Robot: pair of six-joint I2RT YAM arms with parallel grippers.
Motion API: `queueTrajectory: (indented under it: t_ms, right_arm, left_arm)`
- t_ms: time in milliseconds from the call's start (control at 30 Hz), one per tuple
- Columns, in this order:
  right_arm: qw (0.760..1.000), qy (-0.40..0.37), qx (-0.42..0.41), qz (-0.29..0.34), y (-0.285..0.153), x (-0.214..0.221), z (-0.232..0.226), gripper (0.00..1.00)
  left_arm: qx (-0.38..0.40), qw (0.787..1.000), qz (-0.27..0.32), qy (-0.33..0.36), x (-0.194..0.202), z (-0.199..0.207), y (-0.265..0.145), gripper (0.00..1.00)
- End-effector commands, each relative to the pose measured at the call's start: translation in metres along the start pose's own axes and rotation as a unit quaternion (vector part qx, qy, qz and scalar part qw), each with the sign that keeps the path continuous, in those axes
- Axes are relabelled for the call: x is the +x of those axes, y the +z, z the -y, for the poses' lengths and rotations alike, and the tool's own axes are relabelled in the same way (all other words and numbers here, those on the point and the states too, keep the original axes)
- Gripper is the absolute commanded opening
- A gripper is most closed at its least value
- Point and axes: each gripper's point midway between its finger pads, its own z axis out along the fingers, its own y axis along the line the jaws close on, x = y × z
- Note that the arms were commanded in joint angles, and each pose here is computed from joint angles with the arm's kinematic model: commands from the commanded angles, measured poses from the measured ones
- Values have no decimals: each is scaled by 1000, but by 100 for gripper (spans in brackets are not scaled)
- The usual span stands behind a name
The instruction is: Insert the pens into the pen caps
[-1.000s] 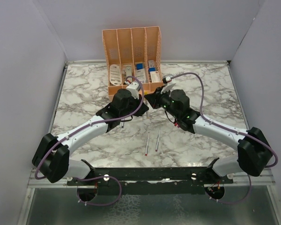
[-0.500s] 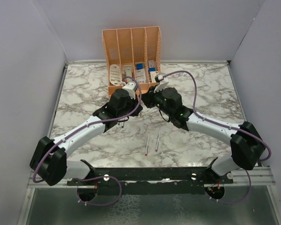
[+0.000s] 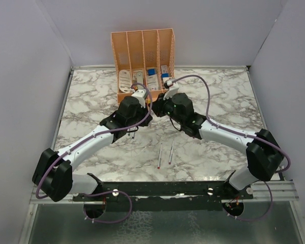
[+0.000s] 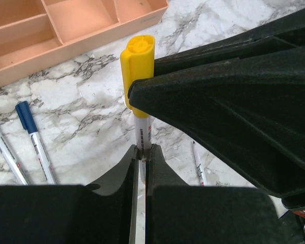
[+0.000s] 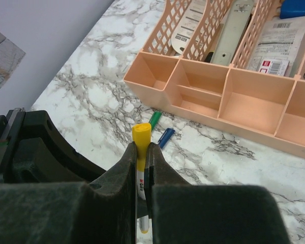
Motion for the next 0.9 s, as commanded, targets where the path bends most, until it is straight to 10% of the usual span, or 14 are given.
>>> queueTrajectory:
  t_ms: [0,433,867]
  right_arm:
    - [983,-22,7,-181,-21,100,5,1]
    - [995,-52,76,-38,-9,-7,9,40]
    - [967,-60,246,37,-60,-56,64,40]
  left_arm:
    - [8,993,115,-8,-78,13,-11,0]
    - [-36,996,-67,-46,34,-19,14,0]
    - [-126,977,-170,-39,64,-71,39,0]
